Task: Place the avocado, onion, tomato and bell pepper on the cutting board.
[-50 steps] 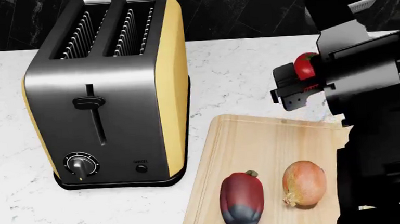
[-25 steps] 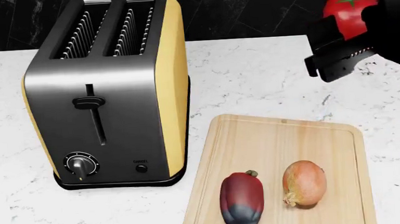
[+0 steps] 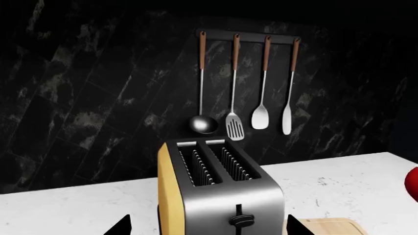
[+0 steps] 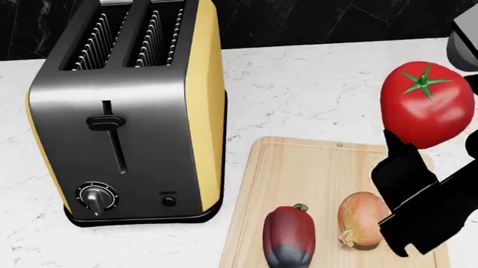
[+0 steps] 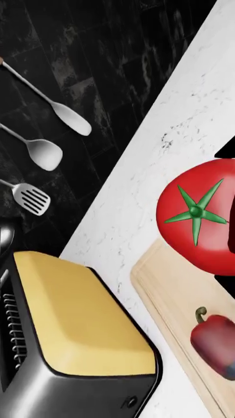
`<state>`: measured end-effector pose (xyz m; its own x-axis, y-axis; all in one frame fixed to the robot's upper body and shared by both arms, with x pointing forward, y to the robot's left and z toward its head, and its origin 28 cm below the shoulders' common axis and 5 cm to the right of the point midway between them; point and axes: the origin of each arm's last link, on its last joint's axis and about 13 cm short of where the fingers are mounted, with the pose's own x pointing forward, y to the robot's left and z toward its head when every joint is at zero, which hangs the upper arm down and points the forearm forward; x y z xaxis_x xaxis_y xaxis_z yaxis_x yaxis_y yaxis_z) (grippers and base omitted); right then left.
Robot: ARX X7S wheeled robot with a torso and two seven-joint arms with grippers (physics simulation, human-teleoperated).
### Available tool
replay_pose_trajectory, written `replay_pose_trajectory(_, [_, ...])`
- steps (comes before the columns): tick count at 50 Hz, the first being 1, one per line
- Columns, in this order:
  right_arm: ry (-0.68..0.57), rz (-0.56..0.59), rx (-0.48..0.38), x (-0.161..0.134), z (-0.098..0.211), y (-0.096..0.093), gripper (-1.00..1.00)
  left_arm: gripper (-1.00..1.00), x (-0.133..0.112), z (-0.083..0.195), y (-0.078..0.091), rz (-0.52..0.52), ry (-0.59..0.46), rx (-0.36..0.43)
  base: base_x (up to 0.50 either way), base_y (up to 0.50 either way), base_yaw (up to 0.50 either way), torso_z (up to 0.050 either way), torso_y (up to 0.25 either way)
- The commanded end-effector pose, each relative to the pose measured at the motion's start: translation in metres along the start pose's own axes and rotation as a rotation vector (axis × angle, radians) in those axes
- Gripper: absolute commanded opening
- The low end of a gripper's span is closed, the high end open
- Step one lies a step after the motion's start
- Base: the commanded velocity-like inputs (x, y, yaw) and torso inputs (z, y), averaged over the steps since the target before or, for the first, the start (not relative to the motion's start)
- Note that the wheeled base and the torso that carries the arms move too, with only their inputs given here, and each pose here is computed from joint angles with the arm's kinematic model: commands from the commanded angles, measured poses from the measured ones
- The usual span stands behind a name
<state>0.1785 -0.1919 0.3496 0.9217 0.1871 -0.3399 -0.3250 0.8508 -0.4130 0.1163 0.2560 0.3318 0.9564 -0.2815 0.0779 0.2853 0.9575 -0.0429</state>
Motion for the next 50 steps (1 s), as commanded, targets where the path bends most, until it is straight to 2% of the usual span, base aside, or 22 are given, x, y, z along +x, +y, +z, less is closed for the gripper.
replay_pose_trajectory(1, [0.014,0.027,-0.043,-0.023,-0.013,0.014,-1.0,1.0,0.004,0.005,0.0,-0.049,-0.032,0.03,0.0,0.0,0.0,0.0,0.0])
replay_pose_trajectory(12, [0.056,0.061,-0.006,-0.02,-0.036,0.023,-1.0,1.0,0.009,0.002,0.001,-0.053,-0.018,0.034,0.0,0.0,0.0,0.0,0.0])
replay_pose_trajectory(24, [0.067,0.066,0.059,0.001,-0.063,0.03,-1.0,1.0,0.012,0.001,0.0,-0.054,-0.016,0.042,0.0,0.0,0.0,0.0,0.001])
replay_pose_trajectory(50, [0.085,0.149,0.117,0.023,-0.089,0.052,-1.0,1.0,0.008,0.002,0.001,-0.039,-0.022,0.045,0.0,0.0,0.0,0.001,0.0])
